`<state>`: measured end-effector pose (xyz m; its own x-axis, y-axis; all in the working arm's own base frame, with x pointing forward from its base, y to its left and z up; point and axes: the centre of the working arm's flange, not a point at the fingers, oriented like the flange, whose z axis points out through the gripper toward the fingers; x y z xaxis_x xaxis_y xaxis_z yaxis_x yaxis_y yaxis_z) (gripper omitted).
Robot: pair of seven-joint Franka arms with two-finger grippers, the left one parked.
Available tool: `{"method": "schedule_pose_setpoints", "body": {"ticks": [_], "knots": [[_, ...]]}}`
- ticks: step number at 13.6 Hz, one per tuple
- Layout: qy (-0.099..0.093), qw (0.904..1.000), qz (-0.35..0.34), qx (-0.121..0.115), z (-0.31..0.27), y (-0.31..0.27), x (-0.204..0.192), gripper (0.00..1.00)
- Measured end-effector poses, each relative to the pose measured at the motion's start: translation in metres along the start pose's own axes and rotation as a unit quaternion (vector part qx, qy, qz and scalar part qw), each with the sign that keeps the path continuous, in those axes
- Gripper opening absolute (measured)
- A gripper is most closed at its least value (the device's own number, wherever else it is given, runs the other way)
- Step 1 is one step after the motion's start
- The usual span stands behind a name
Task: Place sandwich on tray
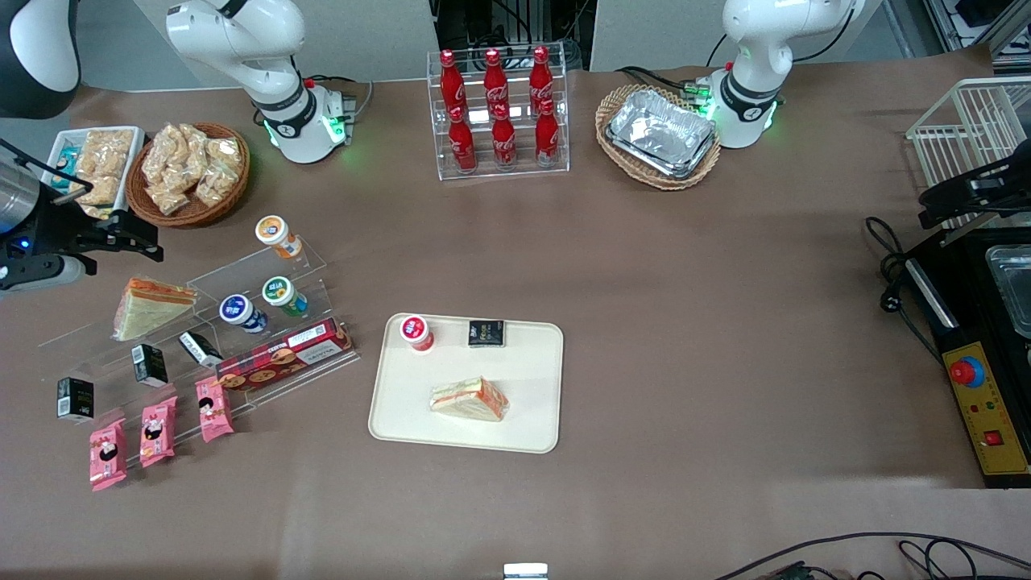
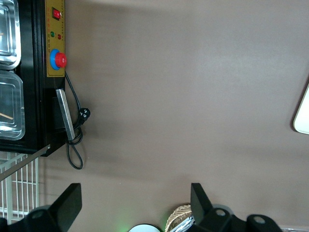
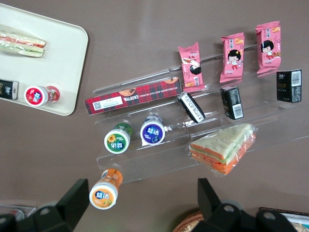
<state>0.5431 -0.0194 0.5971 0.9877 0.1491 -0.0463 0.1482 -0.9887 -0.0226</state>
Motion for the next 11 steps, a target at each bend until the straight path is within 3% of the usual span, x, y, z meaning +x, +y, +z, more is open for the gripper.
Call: {"method": "schedule_pose_setpoints", "body": {"ticks": [11], "knots": [[-0.009,0.9966,0.082,0.003,-0.015,0.008,-0.019,1.0]]}}
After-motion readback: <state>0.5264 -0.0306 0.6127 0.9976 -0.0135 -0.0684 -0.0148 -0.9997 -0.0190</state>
